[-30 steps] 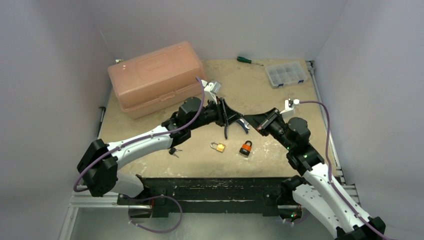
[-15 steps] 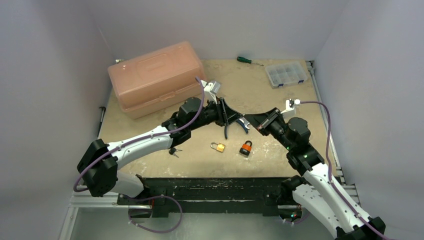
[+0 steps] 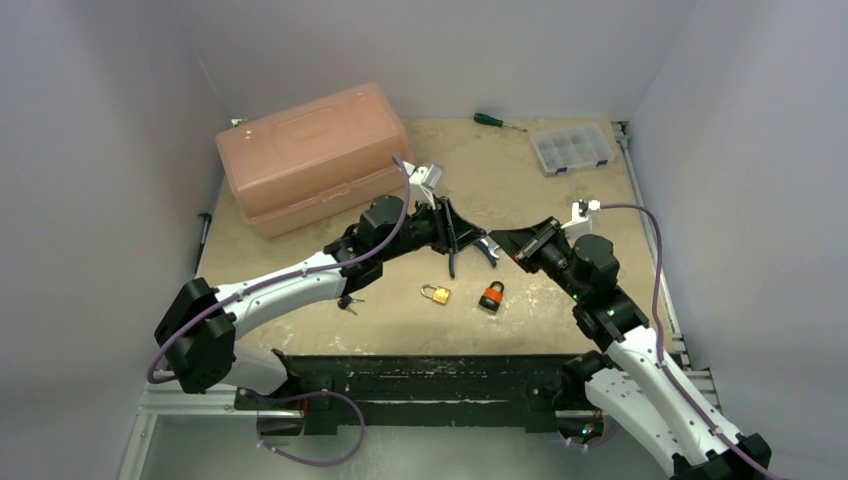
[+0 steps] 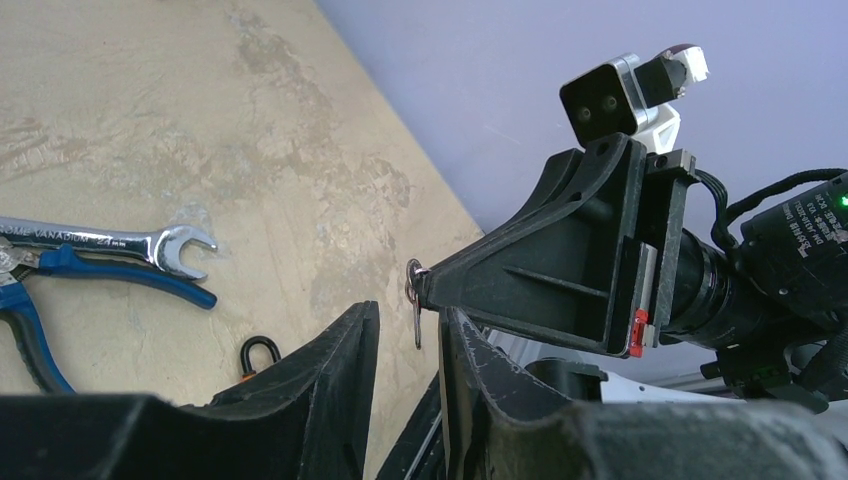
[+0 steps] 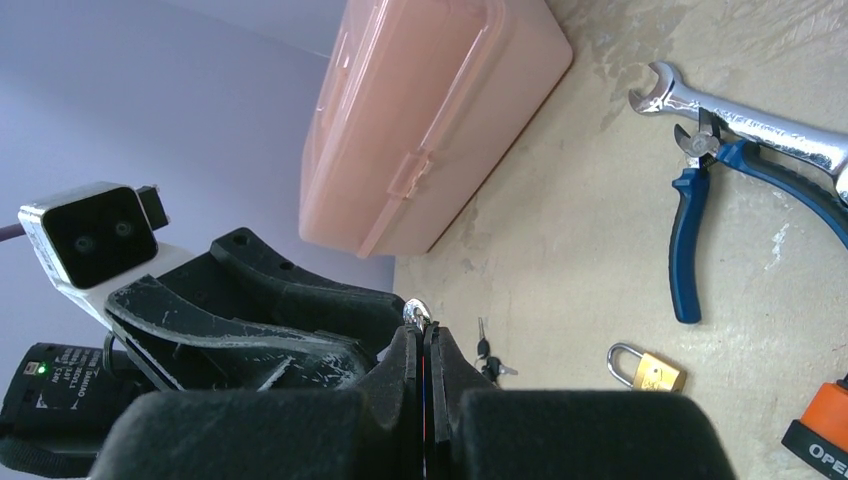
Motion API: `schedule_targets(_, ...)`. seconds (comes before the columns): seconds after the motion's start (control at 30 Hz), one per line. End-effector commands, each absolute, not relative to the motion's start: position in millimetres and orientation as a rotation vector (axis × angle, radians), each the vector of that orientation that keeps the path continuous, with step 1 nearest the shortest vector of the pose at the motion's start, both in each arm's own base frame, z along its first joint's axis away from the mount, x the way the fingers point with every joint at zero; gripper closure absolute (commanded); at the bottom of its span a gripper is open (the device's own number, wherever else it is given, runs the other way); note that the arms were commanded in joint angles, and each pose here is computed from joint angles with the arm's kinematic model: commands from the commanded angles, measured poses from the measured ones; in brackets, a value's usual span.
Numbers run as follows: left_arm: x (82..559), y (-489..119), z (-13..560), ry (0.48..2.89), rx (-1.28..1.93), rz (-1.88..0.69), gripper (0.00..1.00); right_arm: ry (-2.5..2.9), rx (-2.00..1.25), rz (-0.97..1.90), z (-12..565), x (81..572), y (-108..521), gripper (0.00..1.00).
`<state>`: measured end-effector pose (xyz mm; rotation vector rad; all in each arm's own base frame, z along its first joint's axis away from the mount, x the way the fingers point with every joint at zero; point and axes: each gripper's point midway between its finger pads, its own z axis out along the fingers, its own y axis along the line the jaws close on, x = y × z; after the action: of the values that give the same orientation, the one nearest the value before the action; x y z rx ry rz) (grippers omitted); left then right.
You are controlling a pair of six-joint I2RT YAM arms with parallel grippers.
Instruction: Unlock with the key
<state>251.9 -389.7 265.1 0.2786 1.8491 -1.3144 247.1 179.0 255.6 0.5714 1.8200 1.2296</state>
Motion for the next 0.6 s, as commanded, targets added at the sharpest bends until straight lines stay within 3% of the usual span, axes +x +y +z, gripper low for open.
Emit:
schedule_targets(0.0, 251.2, -396.7, 280.4, 1.794, 0.284, -1.351, 0.69, 1.747, 0.544, 1.259, 284.1, 245.9, 178.4, 1.00)
schedule_targets(0.4, 251.2, -401.6, 280.0, 1.781, 0.286, -1.356, 0.79, 1.751, 0.533, 1.269, 283.7, 244.8, 180.2, 1.00)
schedule_targets(0.57, 255.6, -402.1, 283.8, 1.765, 0.284, -1.338, 0.90, 1.751, 0.511, 1.283, 282.6, 241.7, 182.0, 1.00)
